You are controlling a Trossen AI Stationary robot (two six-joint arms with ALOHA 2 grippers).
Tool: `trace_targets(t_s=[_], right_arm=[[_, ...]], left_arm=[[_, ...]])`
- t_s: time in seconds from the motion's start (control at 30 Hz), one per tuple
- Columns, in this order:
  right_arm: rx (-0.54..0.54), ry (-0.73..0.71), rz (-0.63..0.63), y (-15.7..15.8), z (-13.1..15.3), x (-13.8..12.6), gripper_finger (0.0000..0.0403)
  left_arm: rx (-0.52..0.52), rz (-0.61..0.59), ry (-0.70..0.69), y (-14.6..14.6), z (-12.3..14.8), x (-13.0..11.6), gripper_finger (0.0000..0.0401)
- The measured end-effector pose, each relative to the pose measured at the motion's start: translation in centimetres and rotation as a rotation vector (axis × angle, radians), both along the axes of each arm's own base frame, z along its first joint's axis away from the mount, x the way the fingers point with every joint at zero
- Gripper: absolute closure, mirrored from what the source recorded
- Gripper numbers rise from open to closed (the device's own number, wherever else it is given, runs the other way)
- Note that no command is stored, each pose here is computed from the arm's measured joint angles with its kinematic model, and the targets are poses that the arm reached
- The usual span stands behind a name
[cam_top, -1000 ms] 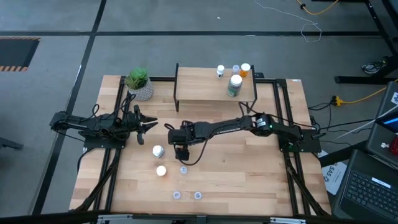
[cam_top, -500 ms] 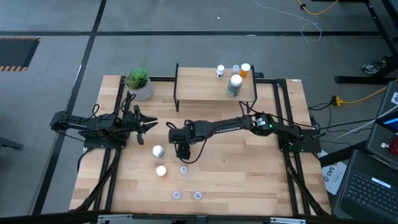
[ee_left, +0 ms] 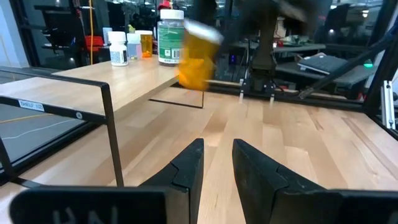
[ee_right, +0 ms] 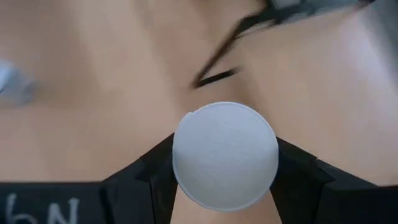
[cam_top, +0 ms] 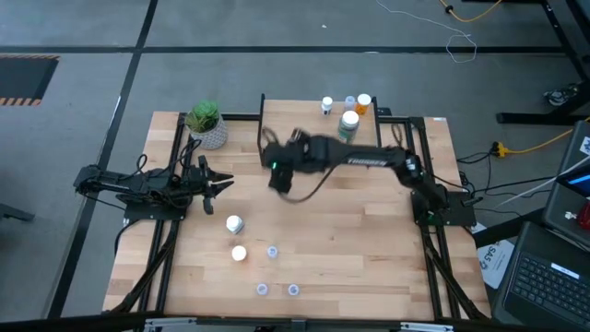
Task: Pick and place medicine bottles onto shelf by color
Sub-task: Put the orange pill bottle on the shelf
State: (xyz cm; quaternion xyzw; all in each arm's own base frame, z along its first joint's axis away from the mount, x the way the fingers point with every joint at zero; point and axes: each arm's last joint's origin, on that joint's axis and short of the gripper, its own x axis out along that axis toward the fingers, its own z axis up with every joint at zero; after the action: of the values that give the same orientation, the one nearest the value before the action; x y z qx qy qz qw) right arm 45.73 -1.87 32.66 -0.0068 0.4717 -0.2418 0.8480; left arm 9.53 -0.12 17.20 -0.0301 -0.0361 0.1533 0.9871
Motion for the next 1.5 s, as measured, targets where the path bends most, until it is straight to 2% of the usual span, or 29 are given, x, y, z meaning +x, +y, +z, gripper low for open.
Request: trace_targets(t_s=[0.2,0.33,0.43,0.6,0.7,0.9,1.1,1.27,1.4,1.5], right_arm=[[-0.074,-0.085,-0.058,-5.1,4.0,-2.2,0.0197],[-0.089,-0.107,-0.166,-10.1,4.4,-3.3,0.0197],[-0.019,-0.145,-0.195,-13.6,4.3,-4.1,0.0198],[0.1,-0.133,-0.261,-19.6,2.3,-5.6,0.0198],[0.176,-0.125,-0.277,-21.8,1.3,-6.4,0.0198],[0.203,-0.101,-0.295,-23.0,0.4,-6.7,0.0195],[0.213,-0.088,-0.289,-22.9,0.3,-6.9,0.0157],[0.243,-0.064,-0.284,-22.8,-0.1,-6.8,0.0145],[0.228,-0.101,-0.282,-22.8,0.4,-6.8,0.0143],[0.198,-0.168,-0.267,-22.6,1.9,-6.9,0.0142]], left_arm=[[0.0,-0.001,0.003,0.0,0.0,0.0,0.0321],[0.001,0.0,0.007,0.0,0.0,0.0,0.0321],[0.001,-0.001,0.008,0.0,-0.1,0.1,0.0321],[0.001,-0.001,0.008,0.0,-0.1,0.1,0.0321],[0.001,-0.001,0.008,0.0,-0.1,0.1,0.0321],[0.001,0.0,0.008,0.0,-0.1,0.1,0.0321],[0.001,-0.001,0.008,0.0,-0.1,0.1,0.0321],[0.001,-0.001,0.008,0.0,-0.1,0.1,0.0321],[0.001,-0.001,0.008,0.0,-0.1,0.1,0.0321],[0.001,0.0,0.007,0.0,0.0,0.0,0.0321]])
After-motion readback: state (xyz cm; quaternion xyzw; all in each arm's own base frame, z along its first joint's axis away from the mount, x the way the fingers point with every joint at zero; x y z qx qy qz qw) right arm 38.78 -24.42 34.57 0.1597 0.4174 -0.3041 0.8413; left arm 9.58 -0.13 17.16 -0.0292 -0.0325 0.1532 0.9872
